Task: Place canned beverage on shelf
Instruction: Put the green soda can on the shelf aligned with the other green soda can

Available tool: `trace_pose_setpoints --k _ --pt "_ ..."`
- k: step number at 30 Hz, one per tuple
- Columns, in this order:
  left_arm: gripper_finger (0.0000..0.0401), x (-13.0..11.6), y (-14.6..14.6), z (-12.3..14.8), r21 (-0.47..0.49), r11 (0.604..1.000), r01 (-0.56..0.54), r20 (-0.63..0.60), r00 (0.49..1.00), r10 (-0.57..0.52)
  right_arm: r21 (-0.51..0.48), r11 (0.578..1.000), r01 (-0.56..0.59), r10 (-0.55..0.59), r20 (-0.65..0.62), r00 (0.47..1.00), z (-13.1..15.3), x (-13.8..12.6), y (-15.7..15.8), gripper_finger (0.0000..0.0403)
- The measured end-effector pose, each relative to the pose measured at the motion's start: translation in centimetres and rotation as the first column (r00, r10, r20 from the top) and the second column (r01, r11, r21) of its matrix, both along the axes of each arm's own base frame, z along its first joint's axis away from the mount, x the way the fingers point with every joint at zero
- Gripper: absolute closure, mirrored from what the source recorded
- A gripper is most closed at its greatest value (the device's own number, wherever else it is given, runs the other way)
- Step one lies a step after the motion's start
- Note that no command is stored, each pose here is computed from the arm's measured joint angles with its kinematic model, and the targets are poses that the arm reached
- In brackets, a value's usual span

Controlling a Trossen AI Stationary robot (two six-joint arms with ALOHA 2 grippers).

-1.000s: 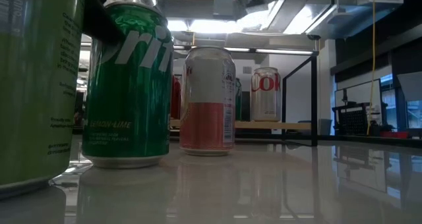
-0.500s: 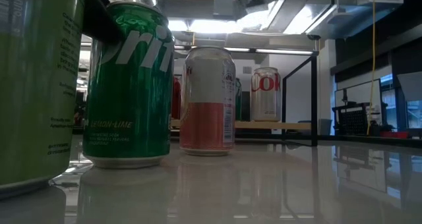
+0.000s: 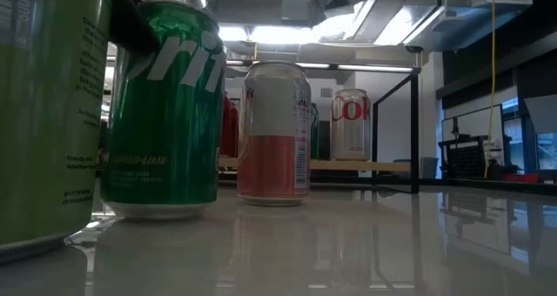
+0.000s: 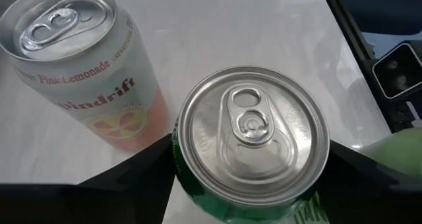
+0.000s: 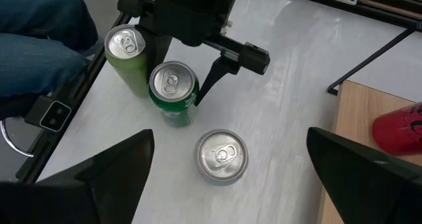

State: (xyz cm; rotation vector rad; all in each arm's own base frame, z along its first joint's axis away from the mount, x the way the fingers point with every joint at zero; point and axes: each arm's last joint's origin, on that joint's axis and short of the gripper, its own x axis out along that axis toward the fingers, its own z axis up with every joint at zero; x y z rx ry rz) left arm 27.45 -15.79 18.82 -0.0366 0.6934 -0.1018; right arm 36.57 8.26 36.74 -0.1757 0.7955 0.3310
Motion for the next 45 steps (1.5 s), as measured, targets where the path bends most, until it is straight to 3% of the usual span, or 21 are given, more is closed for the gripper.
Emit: trace_pose_setpoints --k 11,23,45 --pt "0.0116 -0.9 0.9 2.8 -0.039 0.999 -0.01 0.069 0.998 0.013 0.001 1.0 0.0 0.0 0.003 1.0 0.0 0.0 0.0 0.001" --pt "0.0116 -1.7 4.0 5.0 -0.026 0.996 -0.091 0.053 0.994 0.092 0.002 1.0 0.0 0.0 0.01 1.0 0.1 0.1 0.0 0.001" --pt "0.0116 -0.6 10.5 4.2 0.025 0.951 -0.308 0.014 0.951 0.308 0.002 1.0 0.0 0.0 0.011 1.0 0.1 0.1 0.0 0.001"
